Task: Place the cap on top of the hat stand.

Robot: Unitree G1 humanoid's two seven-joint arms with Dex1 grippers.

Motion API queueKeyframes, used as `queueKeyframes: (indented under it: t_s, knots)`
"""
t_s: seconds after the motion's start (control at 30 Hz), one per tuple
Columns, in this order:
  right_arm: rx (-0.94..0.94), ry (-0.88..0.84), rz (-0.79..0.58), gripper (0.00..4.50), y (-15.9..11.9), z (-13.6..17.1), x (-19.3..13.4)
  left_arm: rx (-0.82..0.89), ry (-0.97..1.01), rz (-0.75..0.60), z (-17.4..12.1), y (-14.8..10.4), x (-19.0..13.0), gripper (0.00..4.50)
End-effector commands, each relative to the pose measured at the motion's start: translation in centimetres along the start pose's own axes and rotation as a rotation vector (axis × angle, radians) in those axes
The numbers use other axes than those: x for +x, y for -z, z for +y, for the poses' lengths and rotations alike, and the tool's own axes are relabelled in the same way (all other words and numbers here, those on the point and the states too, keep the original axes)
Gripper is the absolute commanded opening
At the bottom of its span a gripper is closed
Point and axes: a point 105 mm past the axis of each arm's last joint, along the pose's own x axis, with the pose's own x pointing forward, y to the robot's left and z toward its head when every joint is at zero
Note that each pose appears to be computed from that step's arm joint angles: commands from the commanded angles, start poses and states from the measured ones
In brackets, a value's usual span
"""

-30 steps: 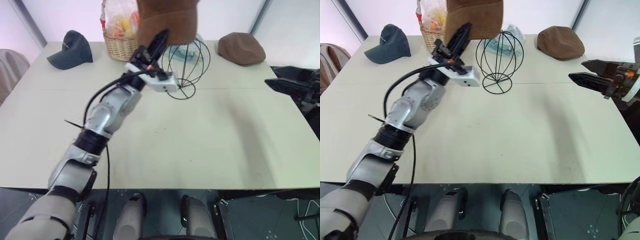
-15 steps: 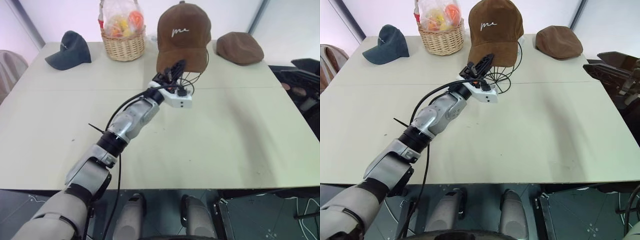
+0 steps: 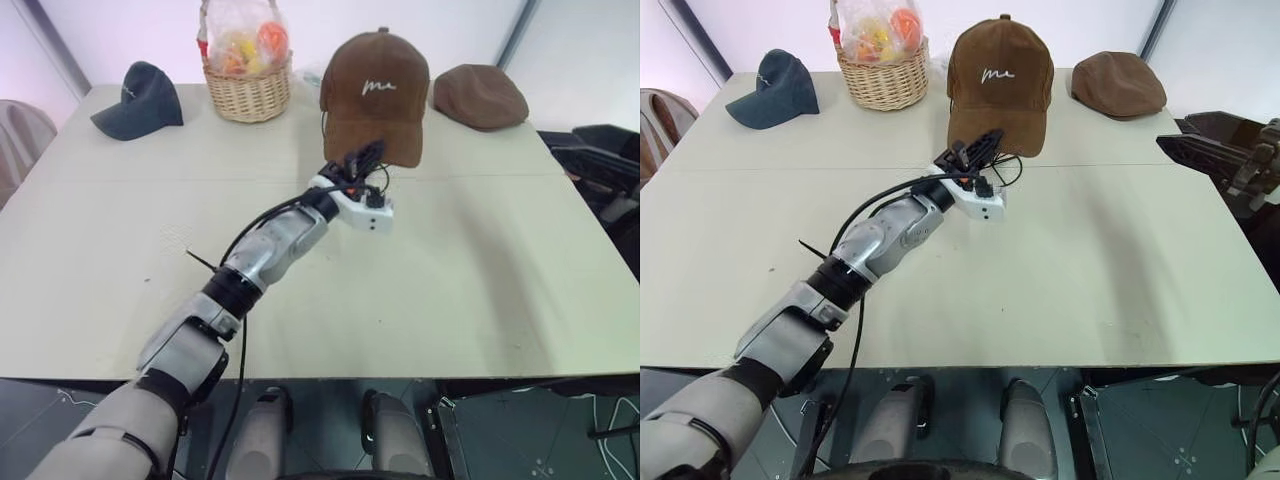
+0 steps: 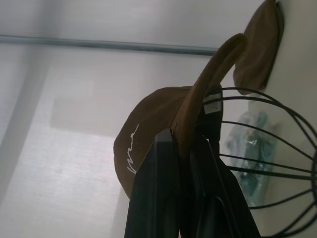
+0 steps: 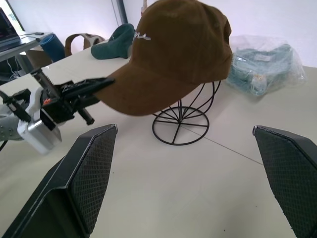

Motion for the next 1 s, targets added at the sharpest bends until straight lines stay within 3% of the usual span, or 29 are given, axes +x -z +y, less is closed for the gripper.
queueKeyframes:
  t_s: [0.03, 0.3, 1.0]
  knots:
    - [-0.047, -0.002, -0.053, 4.5, -1.4, 0.2, -0.5, -0.025, -0.025, -0.049, 0.8, -1.7, 0.0, 0.03]
    - [-0.04, -0.003, -0.054, 4.5, -0.9, 0.1, -0.5, -0.053, 0.006, -0.057, -0.3, -2.4, -0.6, 0.03]
    - [-0.04, -0.005, -0.068, 4.5, -1.1, 0.2, 0.0, 0.07, 0.168, -0.017, -4.0, -0.2, -1.5, 0.03]
